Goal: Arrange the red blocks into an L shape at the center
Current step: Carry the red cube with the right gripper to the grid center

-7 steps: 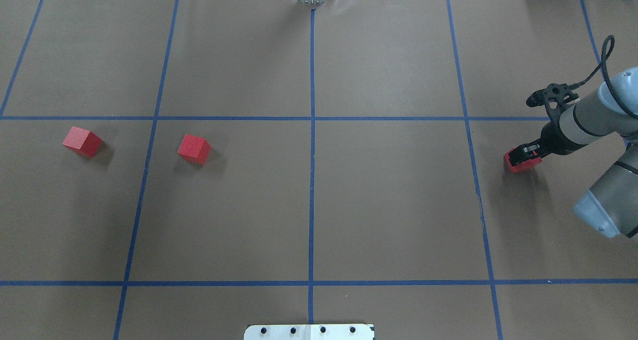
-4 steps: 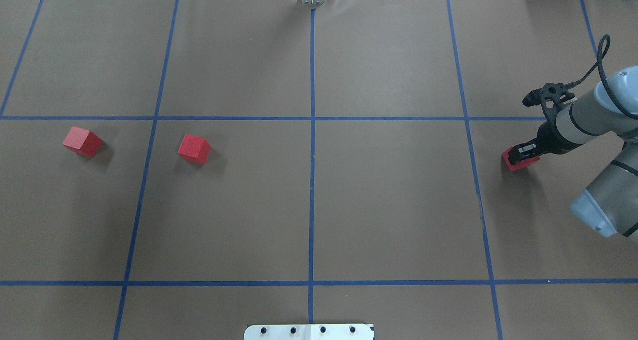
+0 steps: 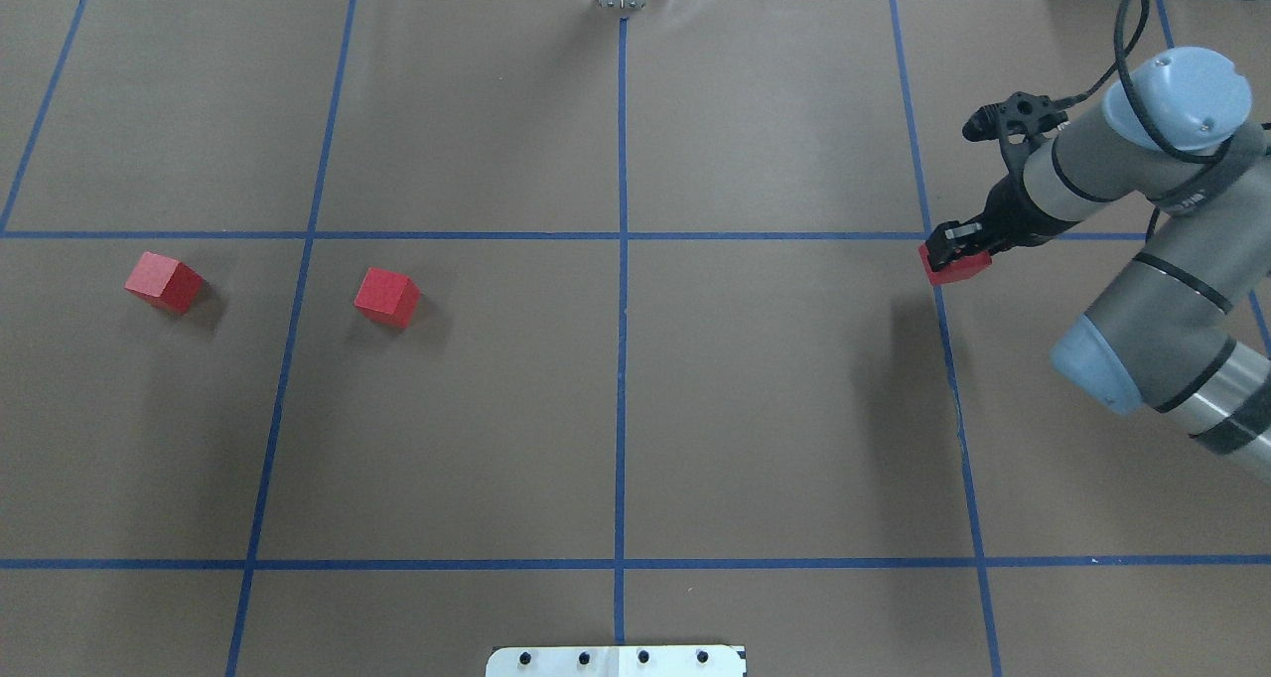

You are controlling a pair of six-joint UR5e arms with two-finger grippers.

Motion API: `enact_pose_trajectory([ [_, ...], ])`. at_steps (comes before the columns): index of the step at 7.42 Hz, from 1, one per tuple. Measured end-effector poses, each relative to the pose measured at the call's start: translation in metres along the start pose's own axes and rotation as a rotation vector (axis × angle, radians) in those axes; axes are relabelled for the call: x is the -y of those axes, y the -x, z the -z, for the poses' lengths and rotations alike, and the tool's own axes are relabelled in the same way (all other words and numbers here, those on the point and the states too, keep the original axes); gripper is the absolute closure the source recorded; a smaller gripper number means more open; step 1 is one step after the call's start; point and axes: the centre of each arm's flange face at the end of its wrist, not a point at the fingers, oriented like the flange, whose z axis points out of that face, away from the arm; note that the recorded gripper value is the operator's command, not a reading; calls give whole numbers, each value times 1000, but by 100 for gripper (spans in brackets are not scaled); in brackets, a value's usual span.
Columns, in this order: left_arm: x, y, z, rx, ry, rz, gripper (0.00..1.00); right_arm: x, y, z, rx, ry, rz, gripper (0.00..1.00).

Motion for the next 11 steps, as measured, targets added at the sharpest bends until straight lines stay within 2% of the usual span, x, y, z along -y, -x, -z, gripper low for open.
enact_pose_trajectory([
  [2, 0, 0, 0, 0, 0, 1, 0, 12, 110, 5, 11, 38, -110, 96],
  [4, 0, 0, 0, 0, 0, 2, 0, 6, 219, -4, -8, 42, -181, 96],
  [6, 0, 0, 0, 0, 0, 1, 0, -3, 301, -27, -29, 45, -238, 94],
  [8, 0, 0, 0, 0, -1, 1, 0, -20, 345, -54, -58, 52, -246, 84],
  [11, 0, -1, 0, 0, 0, 0, 0, -40, 362, -69, -66, 71, -235, 71],
])
